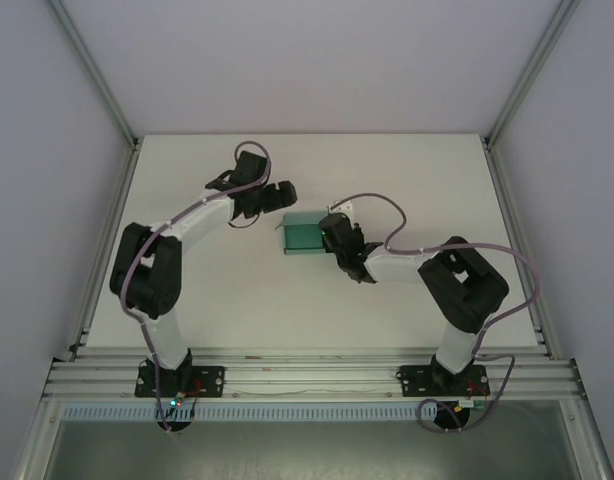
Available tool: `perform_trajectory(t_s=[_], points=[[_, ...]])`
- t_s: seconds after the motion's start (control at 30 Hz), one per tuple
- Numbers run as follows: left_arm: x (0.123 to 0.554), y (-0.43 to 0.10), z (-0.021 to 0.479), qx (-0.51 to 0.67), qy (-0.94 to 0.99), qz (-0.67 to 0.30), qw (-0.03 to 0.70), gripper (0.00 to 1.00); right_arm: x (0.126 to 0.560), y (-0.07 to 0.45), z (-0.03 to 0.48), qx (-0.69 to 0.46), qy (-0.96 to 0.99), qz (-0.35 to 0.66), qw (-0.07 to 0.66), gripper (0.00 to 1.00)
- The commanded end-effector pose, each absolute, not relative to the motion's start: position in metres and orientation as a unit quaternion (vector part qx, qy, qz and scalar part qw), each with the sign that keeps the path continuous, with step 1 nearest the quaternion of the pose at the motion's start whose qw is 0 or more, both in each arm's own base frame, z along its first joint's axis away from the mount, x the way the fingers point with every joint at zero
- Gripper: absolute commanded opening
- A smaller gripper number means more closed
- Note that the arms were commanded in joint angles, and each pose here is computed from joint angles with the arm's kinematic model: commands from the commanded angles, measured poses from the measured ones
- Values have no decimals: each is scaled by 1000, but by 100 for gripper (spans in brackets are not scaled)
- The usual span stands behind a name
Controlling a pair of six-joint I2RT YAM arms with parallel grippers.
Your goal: Assemble paper box
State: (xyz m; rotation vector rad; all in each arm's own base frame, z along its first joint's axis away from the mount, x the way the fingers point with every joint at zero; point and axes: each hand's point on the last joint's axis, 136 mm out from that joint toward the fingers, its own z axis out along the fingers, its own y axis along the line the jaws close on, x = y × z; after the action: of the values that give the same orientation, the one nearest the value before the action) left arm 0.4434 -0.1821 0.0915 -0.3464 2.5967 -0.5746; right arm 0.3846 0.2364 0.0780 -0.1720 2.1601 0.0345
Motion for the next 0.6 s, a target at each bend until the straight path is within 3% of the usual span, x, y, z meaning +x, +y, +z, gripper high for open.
perform_trajectory(t_s=[0.0, 0.33, 0.57], points=[[437, -195, 93, -116, 936, -248, 223, 79, 378, 233, 77, -77, 879, 5, 470, 24], [417, -202, 61, -101, 935, -275, 198, 68, 332, 211, 73, -55, 907, 11, 418, 48], [411, -204, 40, -93, 937, -279, 186, 64, 297, 196, 74, -41, 922, 52, 381, 73]])
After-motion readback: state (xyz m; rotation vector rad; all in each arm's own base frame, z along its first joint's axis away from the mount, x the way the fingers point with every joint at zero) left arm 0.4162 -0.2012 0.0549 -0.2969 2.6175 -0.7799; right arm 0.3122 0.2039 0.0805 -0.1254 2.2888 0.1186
